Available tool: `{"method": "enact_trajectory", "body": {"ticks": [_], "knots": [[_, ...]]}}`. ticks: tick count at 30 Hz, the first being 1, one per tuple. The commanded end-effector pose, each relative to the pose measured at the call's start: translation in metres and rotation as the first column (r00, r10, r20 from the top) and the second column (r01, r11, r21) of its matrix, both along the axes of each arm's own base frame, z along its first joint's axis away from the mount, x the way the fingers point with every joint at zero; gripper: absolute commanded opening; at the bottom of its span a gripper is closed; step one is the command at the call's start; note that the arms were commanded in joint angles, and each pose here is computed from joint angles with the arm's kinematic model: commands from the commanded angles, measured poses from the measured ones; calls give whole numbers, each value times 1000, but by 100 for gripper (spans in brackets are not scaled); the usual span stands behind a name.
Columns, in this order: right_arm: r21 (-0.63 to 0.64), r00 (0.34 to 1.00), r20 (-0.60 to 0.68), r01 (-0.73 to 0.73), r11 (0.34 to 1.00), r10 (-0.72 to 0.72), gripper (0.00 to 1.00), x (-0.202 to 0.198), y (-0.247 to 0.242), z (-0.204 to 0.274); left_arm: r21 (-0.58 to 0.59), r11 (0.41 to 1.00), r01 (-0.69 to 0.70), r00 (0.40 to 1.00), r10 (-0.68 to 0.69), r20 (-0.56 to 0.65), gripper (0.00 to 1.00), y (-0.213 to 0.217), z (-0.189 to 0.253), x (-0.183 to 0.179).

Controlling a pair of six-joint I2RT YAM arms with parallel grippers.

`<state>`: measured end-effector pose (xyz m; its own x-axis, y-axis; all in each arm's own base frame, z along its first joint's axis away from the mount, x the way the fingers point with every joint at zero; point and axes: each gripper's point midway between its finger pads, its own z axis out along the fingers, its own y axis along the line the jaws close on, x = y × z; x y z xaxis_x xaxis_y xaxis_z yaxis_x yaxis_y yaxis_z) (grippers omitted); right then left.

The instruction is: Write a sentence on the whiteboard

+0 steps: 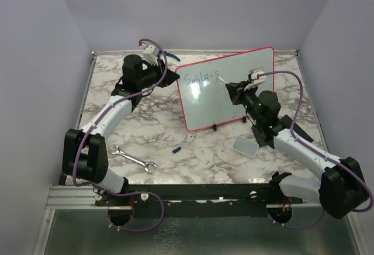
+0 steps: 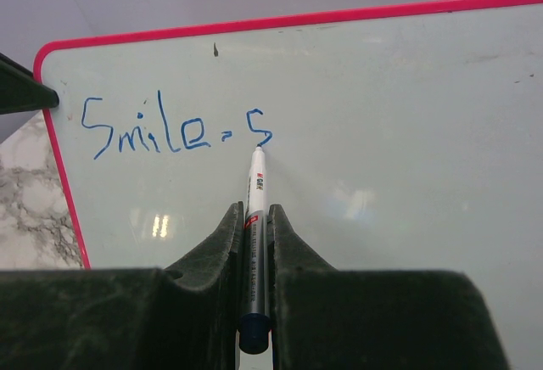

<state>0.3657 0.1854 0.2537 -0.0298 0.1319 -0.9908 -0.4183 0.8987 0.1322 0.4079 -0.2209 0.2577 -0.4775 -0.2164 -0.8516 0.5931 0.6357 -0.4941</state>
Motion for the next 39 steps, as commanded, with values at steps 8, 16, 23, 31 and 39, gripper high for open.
{"method": "enact_trajectory", "body": {"ticks": [8,16,23,31,39], "knots": [[38,999,43,0,999,-1,1,-16,-8,15,-10,1000,-12,999,12,49,3,5,18,0],[53,994,74,71,996,-75,1,-7,-18,31,-10,1000,-11,999,12,46,3,5,16,0],[75,990,120,70,995,-78,1,4,-13,48,-8,1000,-11,999,11,49,3,5,16,0],[80,987,141,69,994,-79,1,10,-10,57,-8,1000,-7,999,7,47,3,5,16,0],[63,986,136,90,994,-98,0,20,-9,53,-6,1000,-5,999,6,44,3,4,14,0]]}}
